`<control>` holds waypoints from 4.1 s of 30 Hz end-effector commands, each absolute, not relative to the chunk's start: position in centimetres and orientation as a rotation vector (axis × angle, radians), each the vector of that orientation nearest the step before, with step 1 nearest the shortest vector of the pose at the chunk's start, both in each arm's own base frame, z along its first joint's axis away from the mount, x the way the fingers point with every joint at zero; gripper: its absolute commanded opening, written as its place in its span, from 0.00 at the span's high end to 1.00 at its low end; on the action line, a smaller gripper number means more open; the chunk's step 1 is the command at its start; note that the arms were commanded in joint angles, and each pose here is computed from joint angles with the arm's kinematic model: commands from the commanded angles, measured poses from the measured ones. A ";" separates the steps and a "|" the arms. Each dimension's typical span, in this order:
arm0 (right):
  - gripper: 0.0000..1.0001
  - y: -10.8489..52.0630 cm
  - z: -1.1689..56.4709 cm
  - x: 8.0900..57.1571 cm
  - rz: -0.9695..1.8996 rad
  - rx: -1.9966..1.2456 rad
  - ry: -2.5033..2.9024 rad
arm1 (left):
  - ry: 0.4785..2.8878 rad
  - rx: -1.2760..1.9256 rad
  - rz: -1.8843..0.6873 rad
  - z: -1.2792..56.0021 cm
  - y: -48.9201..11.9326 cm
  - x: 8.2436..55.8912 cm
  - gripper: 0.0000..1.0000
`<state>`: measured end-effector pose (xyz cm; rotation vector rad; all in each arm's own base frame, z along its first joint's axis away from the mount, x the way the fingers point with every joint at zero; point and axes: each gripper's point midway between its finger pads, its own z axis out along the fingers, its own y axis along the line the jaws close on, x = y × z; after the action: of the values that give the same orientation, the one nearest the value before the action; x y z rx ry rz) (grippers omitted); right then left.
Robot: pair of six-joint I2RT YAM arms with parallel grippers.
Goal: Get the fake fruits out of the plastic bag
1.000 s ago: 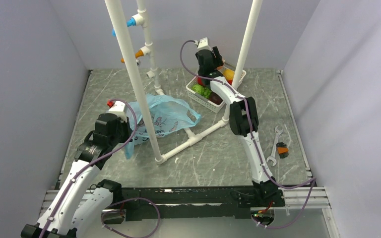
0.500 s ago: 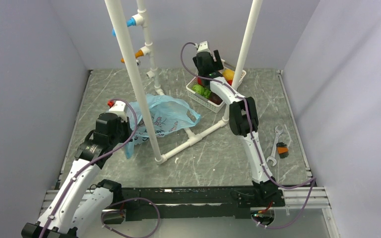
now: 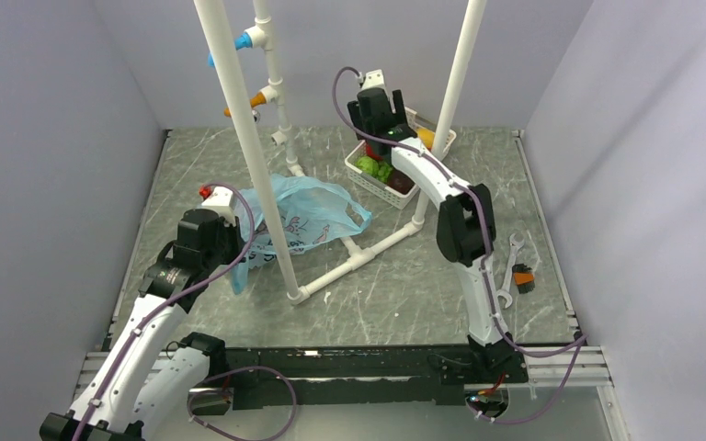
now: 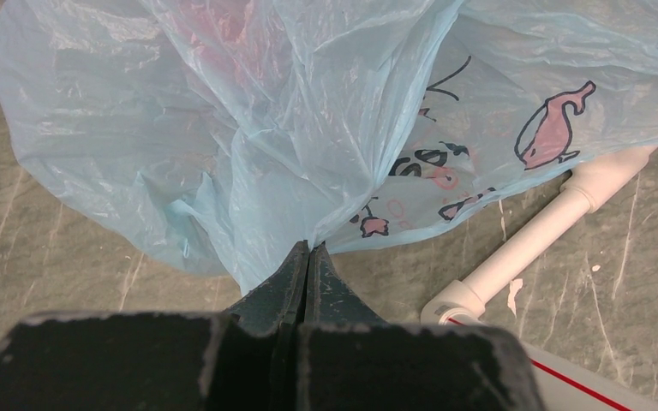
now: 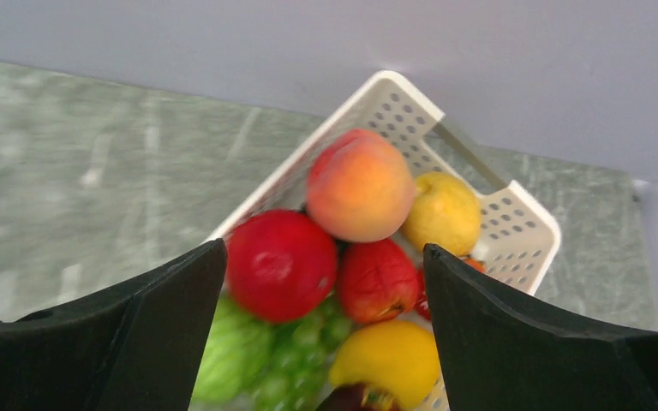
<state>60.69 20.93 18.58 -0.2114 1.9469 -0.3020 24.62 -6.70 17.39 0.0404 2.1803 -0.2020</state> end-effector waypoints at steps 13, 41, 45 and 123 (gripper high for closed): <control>0.16 28.2 27.0 40.7 0.576 -0.189 1.977 | 2.098 0.044 -0.168 19.3 -6.5 25.3 1.00; 0.22 36.7 31.2 23.2 1.389 -0.549 1.739 | 2.035 0.131 -0.575 24.9 -12.0 22.1 1.00; 0.26 39.3 29.2 23.1 1.385 -0.551 1.752 | 2.061 0.126 -0.574 23.9 -11.7 21.3 1.00; 0.22 47.3 13.6 31.4 0.913 -0.726 1.797 | 2.341 0.034 -0.404 17.0 -10.2 20.0 1.00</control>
<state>30.35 44.98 10.40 -0.6838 1.9439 0.8718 19.26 -10.10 17.11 0.0224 2.3488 -0.4169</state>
